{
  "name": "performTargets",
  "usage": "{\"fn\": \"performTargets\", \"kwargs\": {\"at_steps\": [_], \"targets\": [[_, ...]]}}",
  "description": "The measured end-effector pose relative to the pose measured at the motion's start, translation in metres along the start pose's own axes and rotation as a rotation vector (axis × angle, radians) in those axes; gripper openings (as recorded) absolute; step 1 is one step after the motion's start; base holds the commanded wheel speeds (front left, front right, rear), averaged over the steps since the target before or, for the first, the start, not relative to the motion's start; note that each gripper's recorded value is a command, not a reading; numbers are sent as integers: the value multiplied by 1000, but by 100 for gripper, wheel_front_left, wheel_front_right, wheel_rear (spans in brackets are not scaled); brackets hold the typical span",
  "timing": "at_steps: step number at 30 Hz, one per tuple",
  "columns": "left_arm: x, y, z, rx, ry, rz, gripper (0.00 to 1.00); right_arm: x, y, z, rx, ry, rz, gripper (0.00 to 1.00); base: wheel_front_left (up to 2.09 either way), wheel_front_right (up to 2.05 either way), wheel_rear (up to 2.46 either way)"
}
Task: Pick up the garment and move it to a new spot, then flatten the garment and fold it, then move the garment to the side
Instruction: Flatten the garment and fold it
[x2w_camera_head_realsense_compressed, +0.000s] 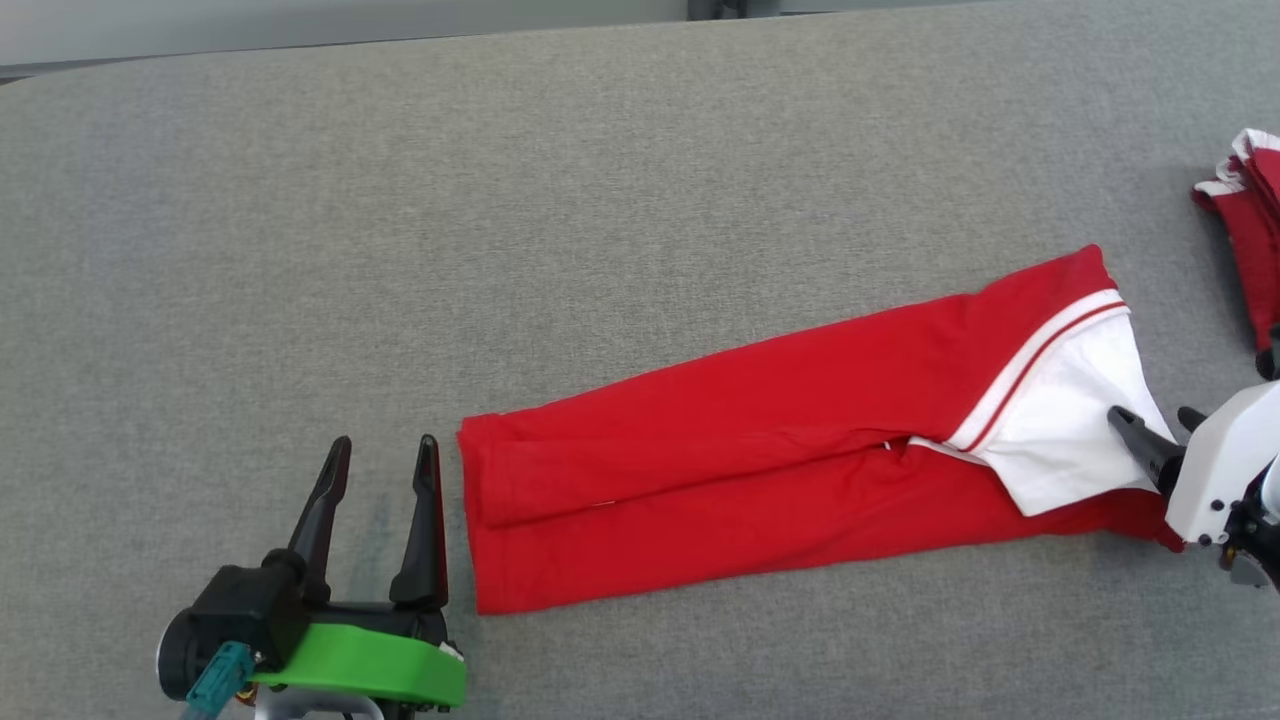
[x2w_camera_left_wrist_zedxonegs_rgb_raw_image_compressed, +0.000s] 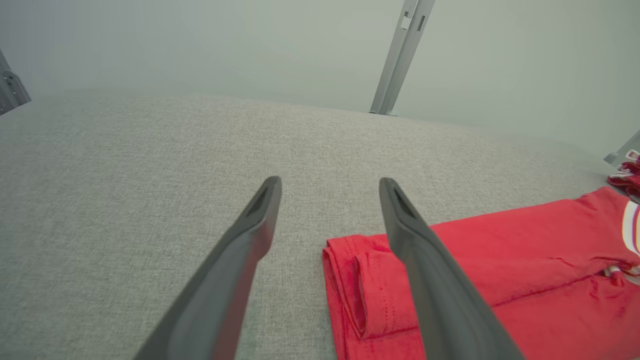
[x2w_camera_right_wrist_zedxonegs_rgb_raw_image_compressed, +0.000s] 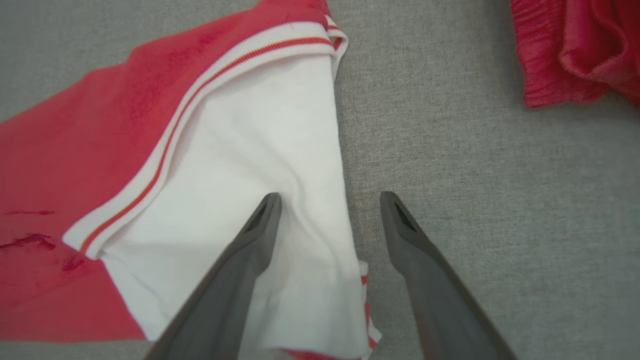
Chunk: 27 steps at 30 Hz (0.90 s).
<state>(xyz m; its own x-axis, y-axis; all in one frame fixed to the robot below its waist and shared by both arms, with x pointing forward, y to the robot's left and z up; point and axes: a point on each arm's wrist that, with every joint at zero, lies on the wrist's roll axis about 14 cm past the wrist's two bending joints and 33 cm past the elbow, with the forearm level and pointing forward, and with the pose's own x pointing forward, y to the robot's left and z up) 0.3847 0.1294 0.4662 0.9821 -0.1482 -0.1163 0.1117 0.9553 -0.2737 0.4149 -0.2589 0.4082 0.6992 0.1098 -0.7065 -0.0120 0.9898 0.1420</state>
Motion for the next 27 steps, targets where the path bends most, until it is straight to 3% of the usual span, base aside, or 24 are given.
{"fn": "performTargets", "kwargs": {"at_steps": [5,12,13,14,18,27], "targets": [[-7,13,-4,-14,-9,54,100,21,16,-20,28,52,27,100,0,0,0],[-7,25,4,-14,-60,89,100,37,34,-18,54,44,69,99,0,0,0],[-7,23,2,-19,-57,81,100,38,36,-16,75,35,76,18,0,0,0],[-6,21,1,-19,-56,74,100,39,40,-14,92,30,90,0,0,0,0],[-7,15,1,-34,-67,58,100,36,44,2,197,-41,138,0,0,0,0],[-24,18,-8,-59,-57,91,100,-27,-44,77,158,-258,-7,0,0,0,0]]}}
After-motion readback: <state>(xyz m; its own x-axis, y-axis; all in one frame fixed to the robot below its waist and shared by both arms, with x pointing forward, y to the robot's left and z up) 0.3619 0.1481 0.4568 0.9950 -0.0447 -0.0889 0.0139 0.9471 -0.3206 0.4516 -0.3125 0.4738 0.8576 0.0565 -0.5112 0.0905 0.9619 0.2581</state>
